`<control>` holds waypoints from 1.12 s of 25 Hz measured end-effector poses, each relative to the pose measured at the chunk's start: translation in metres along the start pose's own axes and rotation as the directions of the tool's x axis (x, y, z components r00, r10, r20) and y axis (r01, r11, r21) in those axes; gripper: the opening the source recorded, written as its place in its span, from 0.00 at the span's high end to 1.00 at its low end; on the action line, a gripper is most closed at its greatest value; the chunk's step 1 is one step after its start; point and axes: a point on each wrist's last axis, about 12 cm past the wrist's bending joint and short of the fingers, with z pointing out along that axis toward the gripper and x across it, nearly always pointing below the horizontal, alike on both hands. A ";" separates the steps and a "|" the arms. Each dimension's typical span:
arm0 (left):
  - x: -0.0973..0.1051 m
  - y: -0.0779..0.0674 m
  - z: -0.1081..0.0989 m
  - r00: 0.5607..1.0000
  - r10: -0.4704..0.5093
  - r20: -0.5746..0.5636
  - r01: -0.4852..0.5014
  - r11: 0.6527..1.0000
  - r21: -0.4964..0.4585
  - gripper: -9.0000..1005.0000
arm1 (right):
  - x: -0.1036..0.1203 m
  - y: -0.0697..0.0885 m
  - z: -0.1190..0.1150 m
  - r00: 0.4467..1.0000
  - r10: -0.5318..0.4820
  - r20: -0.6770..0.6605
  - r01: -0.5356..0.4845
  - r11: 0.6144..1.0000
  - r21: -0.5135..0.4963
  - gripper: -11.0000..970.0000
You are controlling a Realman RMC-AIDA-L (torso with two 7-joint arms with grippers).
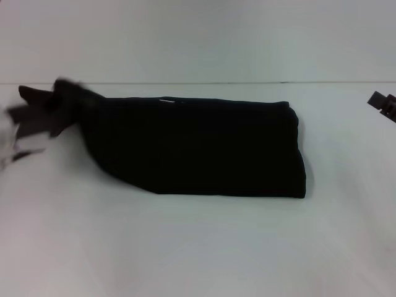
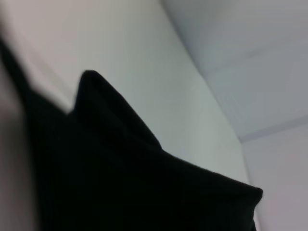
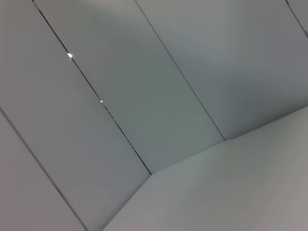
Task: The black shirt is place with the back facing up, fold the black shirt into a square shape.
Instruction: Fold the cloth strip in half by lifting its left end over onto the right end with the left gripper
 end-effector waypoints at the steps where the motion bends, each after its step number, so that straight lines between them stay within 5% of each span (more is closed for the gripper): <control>1: -0.002 -0.013 0.007 0.999 0.029 -0.024 -0.029 0.999 0.016 0.91 | 0.000 0.000 0.000 1.000 0.001 0.000 -0.001 1.000 -0.001 0.28; 7: 0.007 -0.097 0.059 0.949 0.240 -0.202 -0.220 0.968 0.117 0.91 | 0.002 0.002 0.003 1.000 0.005 0.001 -0.005 1.000 -0.009 0.28; 12: 0.049 -0.145 0.105 0.830 0.458 -0.319 -0.416 0.889 0.192 0.91 | 0.003 0.003 0.004 1.000 0.008 0.002 -0.008 1.000 -0.012 0.27; 17: 0.100 -0.158 0.143 0.606 0.693 -0.391 -0.655 0.714 0.249 0.90 | 0.002 0.003 0.004 1.000 0.004 0.003 -0.004 1.000 -0.012 0.27; 23: 0.141 -0.158 0.153 0.389 0.810 -0.439 -0.767 0.549 0.332 0.85 | 0.000 0.000 0.001 1.000 0.002 0.000 -0.002 1.000 -0.001 0.28; 26: 0.144 -0.158 0.148 0.347 0.824 -0.447 -0.772 0.522 0.363 0.82 | -0.002 -0.001 0.000 1.000 0.012 0.000 -0.012 1.000 0.002 0.28; 28: 0.139 -0.157 0.142 0.360 0.822 -0.442 -0.760 0.533 0.371 0.74 | -0.004 -0.002 0.000 1.000 0.025 -0.004 -0.025 1.000 0.004 0.28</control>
